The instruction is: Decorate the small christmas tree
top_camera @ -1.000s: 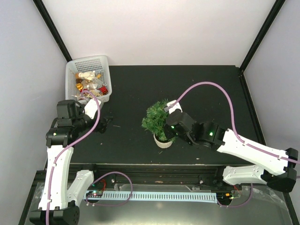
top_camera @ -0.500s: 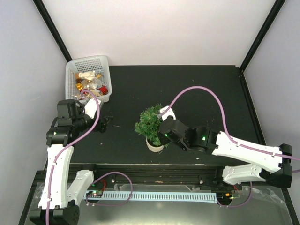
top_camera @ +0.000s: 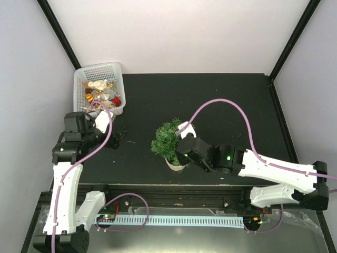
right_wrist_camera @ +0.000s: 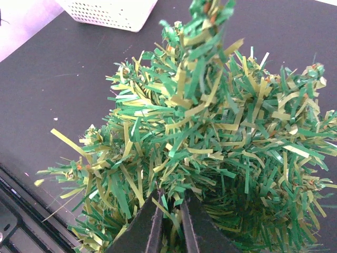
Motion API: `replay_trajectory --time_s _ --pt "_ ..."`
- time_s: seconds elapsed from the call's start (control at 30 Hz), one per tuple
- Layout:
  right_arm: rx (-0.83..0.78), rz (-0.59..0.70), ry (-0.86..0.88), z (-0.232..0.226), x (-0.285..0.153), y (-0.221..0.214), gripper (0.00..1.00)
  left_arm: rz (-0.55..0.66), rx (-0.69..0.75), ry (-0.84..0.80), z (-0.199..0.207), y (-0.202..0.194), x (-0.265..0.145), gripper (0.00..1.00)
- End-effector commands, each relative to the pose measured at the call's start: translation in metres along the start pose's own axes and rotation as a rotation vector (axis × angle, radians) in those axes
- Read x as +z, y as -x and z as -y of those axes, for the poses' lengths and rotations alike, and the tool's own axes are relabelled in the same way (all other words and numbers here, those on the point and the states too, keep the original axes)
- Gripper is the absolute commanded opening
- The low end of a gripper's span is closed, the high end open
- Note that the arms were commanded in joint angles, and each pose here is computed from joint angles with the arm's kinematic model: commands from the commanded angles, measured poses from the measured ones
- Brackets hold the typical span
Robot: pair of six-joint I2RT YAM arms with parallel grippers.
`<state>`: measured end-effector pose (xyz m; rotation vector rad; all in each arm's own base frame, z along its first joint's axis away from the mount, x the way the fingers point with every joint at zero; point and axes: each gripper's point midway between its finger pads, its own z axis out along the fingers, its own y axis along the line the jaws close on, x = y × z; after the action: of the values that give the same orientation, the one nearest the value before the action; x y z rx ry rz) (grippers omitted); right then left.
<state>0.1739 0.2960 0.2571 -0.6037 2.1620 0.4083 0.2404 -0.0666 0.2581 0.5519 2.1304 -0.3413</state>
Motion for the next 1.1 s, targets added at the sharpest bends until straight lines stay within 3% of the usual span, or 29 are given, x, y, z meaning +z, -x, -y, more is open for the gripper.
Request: replay_trajectory --time_s 0.0,0.4,0.53,0.67,0.9,1.07 --pt "0.04 0.051 -0.005 0.003 -0.011 0.01 0.11 -0.009 0.0 0.018 -0.003 0.0 -0.001 0.99" --pt "0.05 0.072 -0.031 0.016 -0.023 0.011 0.34 -0.045 0.026 0.082 -0.018 0.001 0.001 0.99" --pt "0.049 0.074 -0.034 0.019 -0.025 0.01 0.58 -0.056 0.031 0.1 -0.024 0.004 0.004 0.99" --pt "0.045 0.095 -0.01 0.022 -0.035 0.012 0.69 -0.06 0.059 0.141 -0.037 0.011 0.007 0.99" --pt "0.095 0.283 0.047 0.052 -0.09 0.033 0.73 -0.12 0.11 0.249 -0.079 0.031 0.027 0.99" --pt "0.103 0.383 -0.013 0.08 -0.12 0.048 0.73 -0.187 0.062 0.204 -0.104 0.05 0.065 0.97"
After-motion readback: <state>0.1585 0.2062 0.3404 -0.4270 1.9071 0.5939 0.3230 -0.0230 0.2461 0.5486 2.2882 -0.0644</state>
